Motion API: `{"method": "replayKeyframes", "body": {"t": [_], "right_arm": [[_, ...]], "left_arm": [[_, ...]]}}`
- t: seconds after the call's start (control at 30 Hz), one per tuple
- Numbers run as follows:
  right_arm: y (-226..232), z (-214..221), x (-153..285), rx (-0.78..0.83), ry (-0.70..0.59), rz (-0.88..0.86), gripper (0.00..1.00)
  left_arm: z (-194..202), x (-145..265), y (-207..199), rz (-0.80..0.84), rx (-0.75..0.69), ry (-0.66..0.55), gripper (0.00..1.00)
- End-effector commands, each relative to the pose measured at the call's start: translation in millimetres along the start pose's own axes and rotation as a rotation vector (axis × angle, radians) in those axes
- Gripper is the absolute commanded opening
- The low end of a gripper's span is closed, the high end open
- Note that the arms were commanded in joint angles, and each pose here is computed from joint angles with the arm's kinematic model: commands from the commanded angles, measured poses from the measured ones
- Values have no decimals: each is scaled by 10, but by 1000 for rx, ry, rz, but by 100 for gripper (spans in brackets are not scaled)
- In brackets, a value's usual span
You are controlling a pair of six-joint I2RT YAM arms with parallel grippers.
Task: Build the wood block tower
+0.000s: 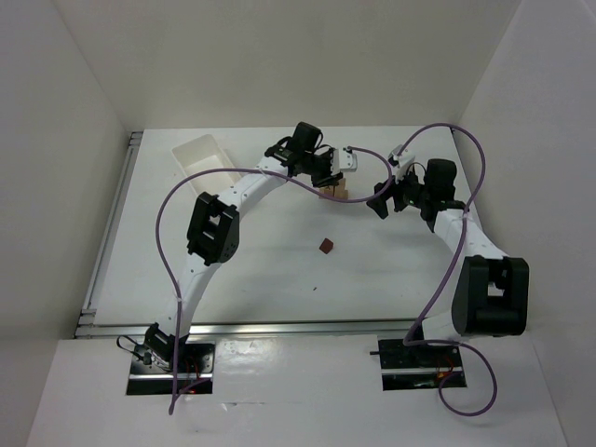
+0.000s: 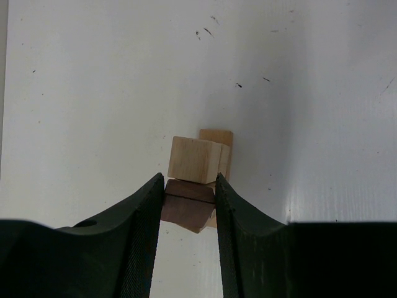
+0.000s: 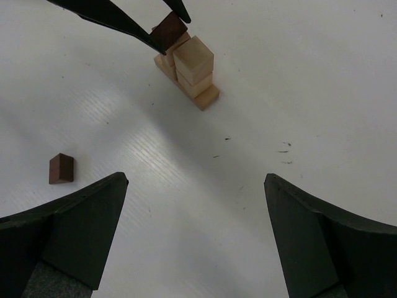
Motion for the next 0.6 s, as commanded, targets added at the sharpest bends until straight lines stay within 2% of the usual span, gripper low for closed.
{"method": "replayKeyframes", "body": {"t": [0.0, 0.27, 0.4, 0.57], "right_arm": [[-31, -167, 4, 34, -34, -15, 100], [-39, -108, -28, 17, -14, -21, 100], [-50, -102, -43, 10, -6, -24, 100], [-60, -100, -56, 4, 1, -26, 100]], "left_arm": [[-183, 108, 129, -21, -64, -56, 11], [-169, 114, 148, -33, -83, -40, 12], [-156, 120, 153, -45, -70, -24, 28], [-132, 109, 151, -50, -70, -16, 28]]}}
Point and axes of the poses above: each gripper's point midway between its finger pads, its own x axis back along the fingers, its own y axis along the line the jaws close on, z = x × y, the point moved 9 cm from there along x, back along the fingers, and after that the axes turned 6 degrees about -x, right-handed, at the moved point
